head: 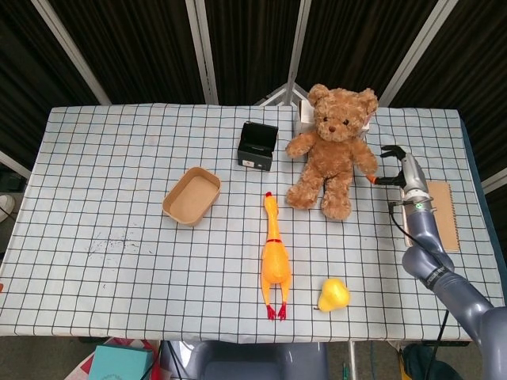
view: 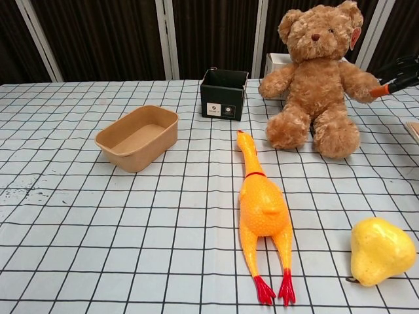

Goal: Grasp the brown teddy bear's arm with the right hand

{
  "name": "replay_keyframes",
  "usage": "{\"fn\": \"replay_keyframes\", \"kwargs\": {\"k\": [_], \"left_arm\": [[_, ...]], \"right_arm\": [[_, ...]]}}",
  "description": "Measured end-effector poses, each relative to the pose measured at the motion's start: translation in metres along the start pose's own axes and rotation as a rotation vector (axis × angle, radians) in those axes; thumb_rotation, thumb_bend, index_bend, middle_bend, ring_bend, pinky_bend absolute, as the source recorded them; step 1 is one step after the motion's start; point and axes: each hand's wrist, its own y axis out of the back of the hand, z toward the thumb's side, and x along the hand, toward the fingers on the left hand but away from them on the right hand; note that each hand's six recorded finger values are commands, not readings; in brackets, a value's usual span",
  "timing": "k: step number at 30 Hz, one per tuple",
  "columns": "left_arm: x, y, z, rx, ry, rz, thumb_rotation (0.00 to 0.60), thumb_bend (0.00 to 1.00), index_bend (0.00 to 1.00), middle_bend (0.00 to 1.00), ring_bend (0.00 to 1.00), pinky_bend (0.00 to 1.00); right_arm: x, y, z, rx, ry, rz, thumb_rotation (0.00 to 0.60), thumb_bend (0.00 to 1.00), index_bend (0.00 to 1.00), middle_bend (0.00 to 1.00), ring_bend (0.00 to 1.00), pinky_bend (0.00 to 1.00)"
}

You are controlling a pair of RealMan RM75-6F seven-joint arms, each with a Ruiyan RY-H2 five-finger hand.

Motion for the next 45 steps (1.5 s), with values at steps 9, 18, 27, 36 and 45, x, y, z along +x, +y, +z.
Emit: {"fn": "replay_keyframes", "kwargs": {"k": [9, 18, 27, 36, 45], "left_arm": [[0.001, 0.001, -0.002, -0.001, 0.006, -0.003, 0.6, 0.27, 0.23, 0.0, 0.0, 0.14], [0.002, -0.001, 0.0, 0.006, 0.004, -0.009, 0.6, 0.27, 0.23, 0.0, 0.0, 0.14], [0.006, -0.005, 0.002, 0.017, 0.008, -0.019, 0.6, 0.27, 0.22, 0.0, 0.0, 0.14], [0.006, -0.005, 0.003, 0.02, 0.008, -0.019, 0.6, 0.27, 0.22, 0.0, 0.0, 0.14], [0.007, -0.006, 0.003, 0.023, 0.014, -0.015, 0.6, 0.27, 0.22, 0.0, 0.0, 0.14]], "right_arm": [[-0.005, -0.015, 0.006, 0.005, -0.024, -0.003, 0.6, 0.18, 0.29, 0.32, 0.15, 0.0], [-0.007, -0.022, 0.008, -0.013, -0.046, -0.021, 0.6, 0.18, 0.34, 0.37, 0.19, 0.0], [-0.011, -0.02, 0.016, -0.017, -0.041, -0.056, 0.6, 0.18, 0.37, 0.4, 0.22, 0.0], [-0.011, -0.017, 0.008, -0.032, -0.065, -0.081, 0.6, 0.28, 0.43, 0.49, 0.3, 0.0], [-0.011, -0.023, 0.002, -0.053, -0.072, -0.076, 0.6, 0.33, 0.51, 0.54, 0.33, 0.0]]}}
